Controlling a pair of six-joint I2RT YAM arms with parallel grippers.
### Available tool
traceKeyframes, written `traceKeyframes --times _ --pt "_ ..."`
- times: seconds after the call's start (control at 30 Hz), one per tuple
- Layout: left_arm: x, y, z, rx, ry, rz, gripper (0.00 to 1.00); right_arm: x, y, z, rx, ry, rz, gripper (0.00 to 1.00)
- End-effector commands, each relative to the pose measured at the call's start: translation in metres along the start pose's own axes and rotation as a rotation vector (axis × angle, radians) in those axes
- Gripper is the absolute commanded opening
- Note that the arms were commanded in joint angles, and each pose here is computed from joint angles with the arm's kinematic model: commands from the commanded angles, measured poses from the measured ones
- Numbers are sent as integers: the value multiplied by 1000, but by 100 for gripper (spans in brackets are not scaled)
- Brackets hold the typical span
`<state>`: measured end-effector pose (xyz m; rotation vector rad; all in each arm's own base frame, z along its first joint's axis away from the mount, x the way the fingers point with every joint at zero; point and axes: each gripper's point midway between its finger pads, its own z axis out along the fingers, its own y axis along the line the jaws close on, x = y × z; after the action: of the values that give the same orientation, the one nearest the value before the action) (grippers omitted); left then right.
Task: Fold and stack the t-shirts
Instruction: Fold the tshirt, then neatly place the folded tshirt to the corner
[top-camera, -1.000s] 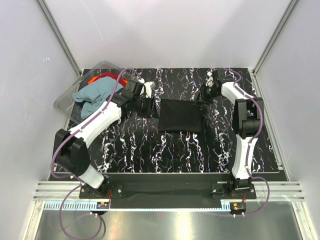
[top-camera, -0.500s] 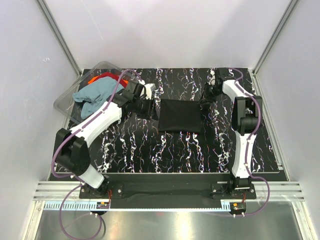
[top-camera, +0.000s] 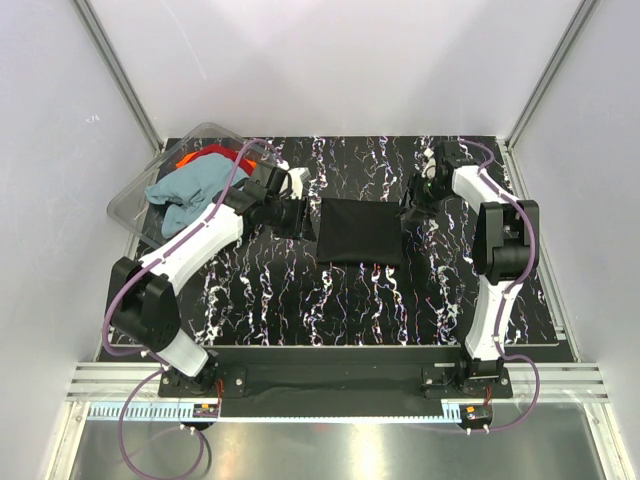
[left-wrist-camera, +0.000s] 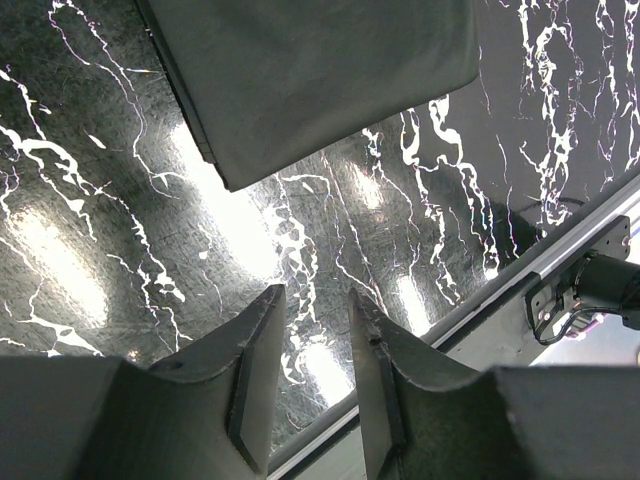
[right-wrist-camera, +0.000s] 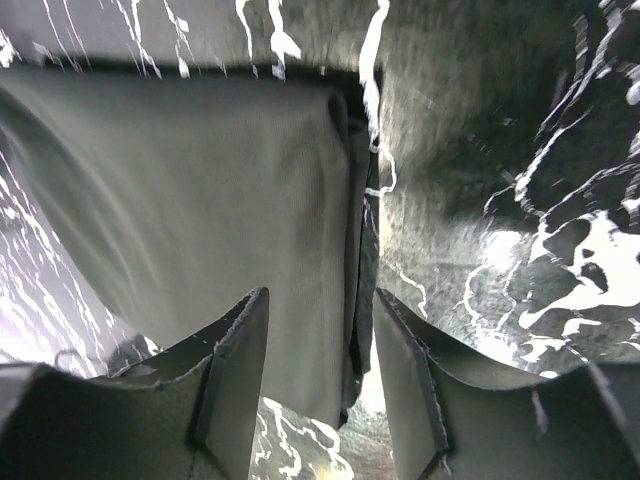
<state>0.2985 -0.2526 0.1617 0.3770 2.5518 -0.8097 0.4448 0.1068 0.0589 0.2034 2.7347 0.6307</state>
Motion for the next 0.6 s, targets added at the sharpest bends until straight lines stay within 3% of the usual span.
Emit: traceKeyframes --times 0.0,0.4,0.57 --pt "-17 -18 -24 43 -75 31 37 7 9 -9 -56 7 -56 53" --pt "-10 -12 -21 30 -71 39 37 16 9 22 -136 49 -45 52" --pt "-9 -17 -18 58 -53 37 36 25 0 39 -127 86 -40 44"
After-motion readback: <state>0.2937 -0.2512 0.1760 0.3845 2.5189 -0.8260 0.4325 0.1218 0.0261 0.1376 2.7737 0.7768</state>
